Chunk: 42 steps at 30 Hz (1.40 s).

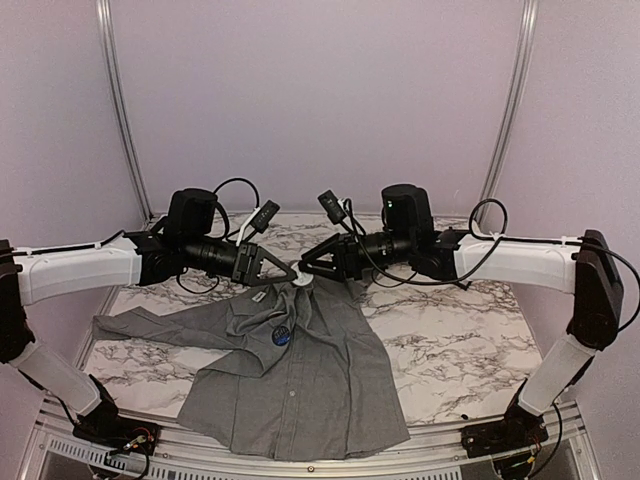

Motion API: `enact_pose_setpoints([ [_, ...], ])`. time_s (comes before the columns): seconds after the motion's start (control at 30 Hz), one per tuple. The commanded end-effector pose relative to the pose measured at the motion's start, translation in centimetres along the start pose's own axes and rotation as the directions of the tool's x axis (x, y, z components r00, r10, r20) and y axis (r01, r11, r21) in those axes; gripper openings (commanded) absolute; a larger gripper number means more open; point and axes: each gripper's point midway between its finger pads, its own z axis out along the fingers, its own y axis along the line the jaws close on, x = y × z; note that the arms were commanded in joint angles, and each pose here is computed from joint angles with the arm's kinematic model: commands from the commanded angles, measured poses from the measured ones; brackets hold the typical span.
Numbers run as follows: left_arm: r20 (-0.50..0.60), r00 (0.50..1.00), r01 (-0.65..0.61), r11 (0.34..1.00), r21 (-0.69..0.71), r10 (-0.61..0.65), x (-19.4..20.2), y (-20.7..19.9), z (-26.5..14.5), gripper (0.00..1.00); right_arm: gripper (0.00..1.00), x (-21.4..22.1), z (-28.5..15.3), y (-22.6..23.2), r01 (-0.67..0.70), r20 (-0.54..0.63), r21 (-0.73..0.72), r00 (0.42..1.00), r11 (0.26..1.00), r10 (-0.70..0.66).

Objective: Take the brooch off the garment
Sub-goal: Close the brooch securely.

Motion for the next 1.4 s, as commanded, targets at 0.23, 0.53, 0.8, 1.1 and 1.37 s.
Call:
enact_pose_setpoints([
  [0.23, 0.012, 0.998, -0.060, 0.996, 0.067, 0.059, -1.0, -2.0, 0.0, 0.00, 0.38, -1.1, -0.9, 2.6, 0.067, 0.013, -0.105, 0.998, 0.992, -0.066],
  [0.53, 0.017, 0.998, -0.066, 0.994, 0.084, 0.065, -1.0, -2.5, -0.1, 0.00, 0.23, -0.5, -0.7, 2.5, 0.058, 0.004, -0.119, 0.998, 0.991, -0.058],
  [0.8, 0.051, 0.997, -0.057, 0.991, 0.119, 0.051, -1.5, -3.1, -0.1, 0.00, 0.19, -0.2, -0.7, 2.6, 0.051, 0.002, -0.132, 0.999, 0.990, -0.051],
  [1.1, 0.068, 0.997, -0.049, 0.986, 0.161, 0.038, -1.6, -3.9, -0.2, 0.00, 0.14, 0.3, -0.5, 2.2, 0.049, -0.006, -0.127, 0.999, 0.991, -0.050],
  [1.37, 0.048, 0.997, -0.064, 0.987, 0.149, 0.057, -1.1, -4.1, -0.5, 0.00, 0.11, 0.2, -0.7, 2.5, 0.068, -0.014, -0.127, 0.997, 0.990, -0.071],
])
